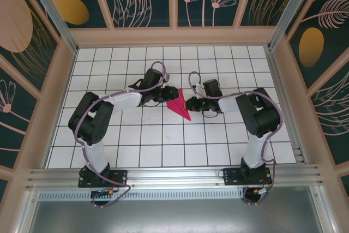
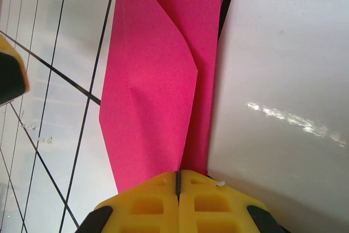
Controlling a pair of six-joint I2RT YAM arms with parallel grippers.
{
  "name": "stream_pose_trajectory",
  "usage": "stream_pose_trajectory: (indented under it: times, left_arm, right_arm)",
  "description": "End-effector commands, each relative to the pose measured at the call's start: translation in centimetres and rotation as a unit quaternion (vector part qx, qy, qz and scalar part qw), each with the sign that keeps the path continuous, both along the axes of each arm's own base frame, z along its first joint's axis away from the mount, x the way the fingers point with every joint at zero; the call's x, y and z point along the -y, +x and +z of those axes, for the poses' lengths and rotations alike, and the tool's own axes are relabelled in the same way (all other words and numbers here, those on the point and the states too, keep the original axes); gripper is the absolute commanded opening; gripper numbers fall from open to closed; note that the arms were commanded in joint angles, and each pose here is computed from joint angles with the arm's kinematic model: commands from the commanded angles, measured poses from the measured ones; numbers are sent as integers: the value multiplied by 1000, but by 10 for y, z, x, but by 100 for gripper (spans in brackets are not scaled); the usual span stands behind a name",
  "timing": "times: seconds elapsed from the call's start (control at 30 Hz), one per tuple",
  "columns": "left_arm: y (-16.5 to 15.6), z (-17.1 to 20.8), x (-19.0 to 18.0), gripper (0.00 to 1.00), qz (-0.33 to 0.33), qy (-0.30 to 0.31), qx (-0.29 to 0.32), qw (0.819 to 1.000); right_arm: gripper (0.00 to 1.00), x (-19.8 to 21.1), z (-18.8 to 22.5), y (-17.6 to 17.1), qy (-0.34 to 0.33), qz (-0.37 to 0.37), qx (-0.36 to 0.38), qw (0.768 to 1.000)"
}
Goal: Fold a paper plane with a square sheet of paper (fold left side to right side)
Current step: Fourth fold the wing at the center of the table.
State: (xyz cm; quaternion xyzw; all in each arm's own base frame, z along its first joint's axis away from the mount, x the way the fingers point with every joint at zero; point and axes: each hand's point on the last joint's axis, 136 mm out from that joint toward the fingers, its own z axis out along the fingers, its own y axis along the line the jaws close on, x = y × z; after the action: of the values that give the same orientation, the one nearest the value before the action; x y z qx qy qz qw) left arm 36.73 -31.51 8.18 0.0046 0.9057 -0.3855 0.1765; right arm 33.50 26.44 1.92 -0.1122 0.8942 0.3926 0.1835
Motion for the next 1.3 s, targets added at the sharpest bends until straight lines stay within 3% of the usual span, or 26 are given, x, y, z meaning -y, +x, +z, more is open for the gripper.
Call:
stream_pose_trajectory:
  times: [0.0, 0.4, 0.7, 0.87, 1.03, 1.27]
  left_arm:
    - [2, -2, 17, 38, -21, -25, -9, 999]
    - [16, -39, 28, 38, -21, -8, -29, 999]
    - [4, -81, 14, 38, -9, 27, -65, 998]
    - [-7, -94, 4, 37, 1, 41, -77, 996]
    - [-13, -99, -2, 37, 7, 46, -80, 996]
    - [-14, -98, -2, 37, 7, 45, -78, 996]
  right_arm:
    - [5, 23, -53, -23, -85, -18, -69, 994]
    - [5, 22, -57, -26, -92, -11, -71, 993]
    - [6, 18, -49, -22, -83, -8, -63, 994]
    - [10, 12, -21, -6, -60, -15, -31, 998]
    - [22, 16, 24, 13, -44, -35, 18, 998]
    - [27, 11, 51, -9, -9, -18, 26, 999]
